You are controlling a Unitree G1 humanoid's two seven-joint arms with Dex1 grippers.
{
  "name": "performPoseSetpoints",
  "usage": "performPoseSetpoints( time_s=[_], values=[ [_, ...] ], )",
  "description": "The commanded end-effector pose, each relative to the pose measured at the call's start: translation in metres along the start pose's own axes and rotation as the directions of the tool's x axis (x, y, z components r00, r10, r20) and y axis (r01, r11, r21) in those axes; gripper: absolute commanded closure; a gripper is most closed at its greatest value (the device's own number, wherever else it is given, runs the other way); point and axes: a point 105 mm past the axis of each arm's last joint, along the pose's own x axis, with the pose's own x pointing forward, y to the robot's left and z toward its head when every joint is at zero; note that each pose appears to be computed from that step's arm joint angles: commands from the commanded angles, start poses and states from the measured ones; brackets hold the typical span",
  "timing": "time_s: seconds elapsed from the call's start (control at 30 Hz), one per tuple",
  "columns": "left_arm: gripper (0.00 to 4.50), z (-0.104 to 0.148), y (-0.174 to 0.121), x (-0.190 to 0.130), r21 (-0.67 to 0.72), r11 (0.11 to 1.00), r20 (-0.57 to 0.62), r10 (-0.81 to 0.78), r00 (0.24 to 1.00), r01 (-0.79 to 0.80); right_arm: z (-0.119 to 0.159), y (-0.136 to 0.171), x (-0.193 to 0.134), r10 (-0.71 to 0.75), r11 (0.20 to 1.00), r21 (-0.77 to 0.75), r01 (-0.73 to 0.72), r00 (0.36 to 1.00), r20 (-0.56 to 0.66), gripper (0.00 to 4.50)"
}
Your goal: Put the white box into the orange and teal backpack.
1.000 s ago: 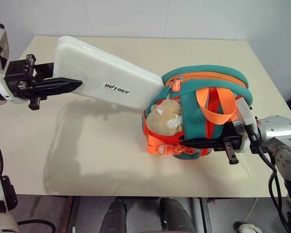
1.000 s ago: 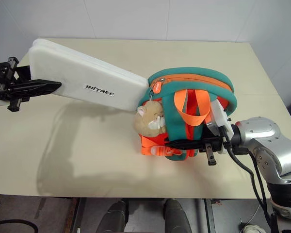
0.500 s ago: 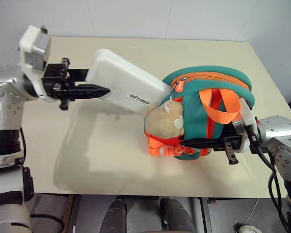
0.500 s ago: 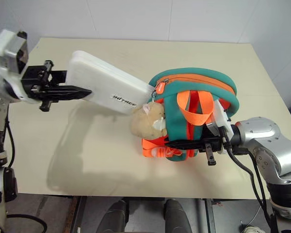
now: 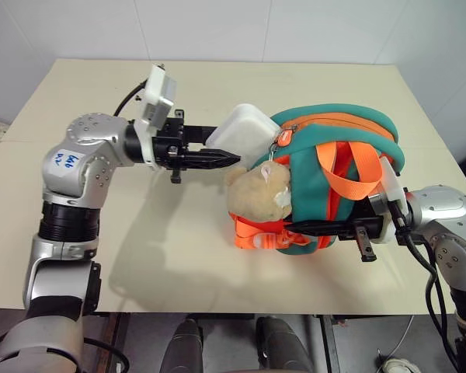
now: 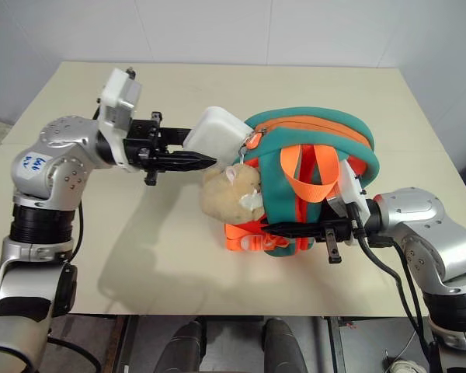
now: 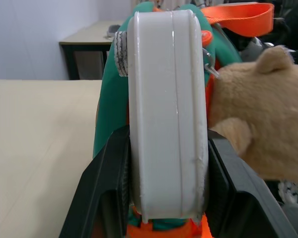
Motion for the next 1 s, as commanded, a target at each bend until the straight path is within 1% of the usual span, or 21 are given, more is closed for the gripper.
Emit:
performPoseSetpoints(
  time_s=[0.03,0.1,0.2,0.43,0.67,0.73,0.8,0.93,1.0],
  values=[
    [2.99,0.004,-0.005,0.009,0.039,0.999,0.006,-0.011,1.000,0.010,0.007,0.000,0.002,-0.002,0.999,-0.040,0.002,1.000,0.011,4.50],
    [2.99,0.000,-0.004,0.012,0.020,1.000,-0.007,-0.003,1.000,0.003,0.007,0.000,0.002,-0.004,0.999,-0.040,0.005,1.000,0.011,4.50],
    [3.00,-0.007,-0.010,0.015,0.007,0.999,-0.034,-0.037,0.999,0.037,0.007,-0.001,0.003,-0.005,0.999,-0.040,0.006,1.000,0.012,4.50],
    [3.00,-0.022,-0.011,0.021,0.020,0.998,-0.119,-0.053,0.991,0.056,0.007,-0.002,0.003,-0.008,0.999,-0.042,0.008,1.000,0.014,4.50],
    [3.00,-0.023,0.000,0.033,0.024,1.000,-0.092,-0.017,0.996,0.019,0.008,-0.003,0.006,-0.009,0.999,-0.045,0.010,1.000,0.020,4.50],
    [3.00,-0.021,0.009,0.037,0.011,1.000,-0.064,0.021,0.998,-0.020,0.007,-0.004,0.006,-0.010,0.999,-0.047,0.011,1.000,0.020,4.50],
    [2.28,-0.023,0.015,0.040,0.005,0.999,-0.066,0.040,0.997,-0.040,0.007,-0.005,0.007,-0.013,0.999,-0.049,0.014,1.000,0.021,4.50],
    [1.11,-0.022,0.009,0.044,0.021,1.000,-0.073,-0.011,0.997,0.013,0.008,-0.005,0.007,-0.017,0.998,-0.053,0.018,1.000,0.021,4.50],
    [0.48,-0.024,0.012,0.045,0.020,1.000,-0.079,-0.003,0.997,0.005,0.008,-0.006,0.007,-0.019,0.998,-0.055,0.020,1.000,0.020,4.50]
  ],
)
